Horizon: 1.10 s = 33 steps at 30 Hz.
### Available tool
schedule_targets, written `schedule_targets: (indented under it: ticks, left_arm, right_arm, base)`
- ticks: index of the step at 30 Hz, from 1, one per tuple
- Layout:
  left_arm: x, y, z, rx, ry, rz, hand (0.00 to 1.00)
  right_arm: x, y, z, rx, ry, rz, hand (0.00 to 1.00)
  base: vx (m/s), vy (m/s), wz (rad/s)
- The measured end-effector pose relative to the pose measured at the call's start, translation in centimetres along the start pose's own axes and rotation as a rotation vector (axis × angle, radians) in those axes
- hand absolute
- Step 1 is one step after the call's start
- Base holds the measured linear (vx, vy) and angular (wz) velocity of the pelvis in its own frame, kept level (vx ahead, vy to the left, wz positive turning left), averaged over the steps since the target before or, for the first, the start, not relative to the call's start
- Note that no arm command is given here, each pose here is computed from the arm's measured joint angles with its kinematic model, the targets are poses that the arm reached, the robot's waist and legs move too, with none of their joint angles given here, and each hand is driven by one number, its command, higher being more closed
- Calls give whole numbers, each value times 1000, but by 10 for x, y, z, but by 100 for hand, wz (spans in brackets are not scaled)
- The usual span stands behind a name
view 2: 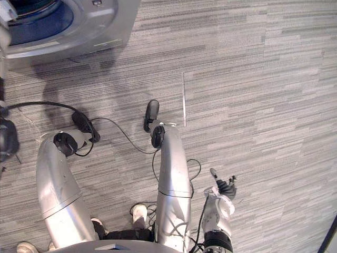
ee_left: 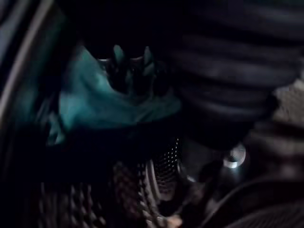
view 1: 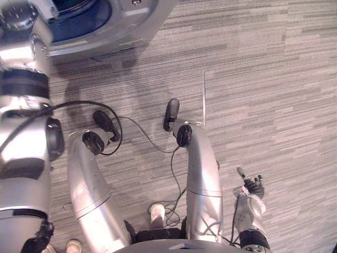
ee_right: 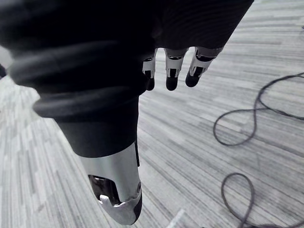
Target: Pick up the laundry basket with both hands and put the clothes into the washing machine.
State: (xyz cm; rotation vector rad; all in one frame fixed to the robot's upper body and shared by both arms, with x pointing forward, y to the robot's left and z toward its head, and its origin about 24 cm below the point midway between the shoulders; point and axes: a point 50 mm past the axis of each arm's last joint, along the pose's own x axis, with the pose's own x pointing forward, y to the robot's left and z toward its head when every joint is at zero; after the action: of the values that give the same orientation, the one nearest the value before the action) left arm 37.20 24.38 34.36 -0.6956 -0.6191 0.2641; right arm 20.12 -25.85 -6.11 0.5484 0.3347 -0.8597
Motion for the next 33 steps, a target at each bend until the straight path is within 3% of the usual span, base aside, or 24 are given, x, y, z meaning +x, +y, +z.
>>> schedule_targets:
  ticks: [3, 9, 11, 14, 21, 27, 33]
  left_arm:
    - [-18, 51, 2, 7, -67, 110, 0]
    - [-58, 86, -15, 423, -149, 108, 0]
    - [-82, 100, -47, 603, -70, 89, 0]
    - [-122, 123, -94, 733, 103, 83, 0]
    - [-200, 178, -167, 809, 505, 177, 0]
    - [-243, 205, -190, 819, 700, 269, 0]
    - [-341, 260, -194, 898, 1053, 411, 0]
  right_arm:
    - [0, 2, 6, -7, -24, -15, 0]
    - [2, 3, 14, -10, -58, -7, 0]
    - [2, 2, 13, -11, -57, -10, 0]
    - [2, 1, 13, -11, -61, -11, 0]
    - [4, -4, 6, -26, -34, -37, 0]
    - [3, -7, -10, -81, 31, -45, 0]
    - [-6, -28, -47, -130, 203, -121, 0]
  base:
    - [-66, -20, 8]
    - [-77, -76, 17]
    - [-65, -76, 24]
    - [-42, -83, 20]
    - [3, -106, 18]
    - [16, -49, 3]
    - [78, -14, 10]
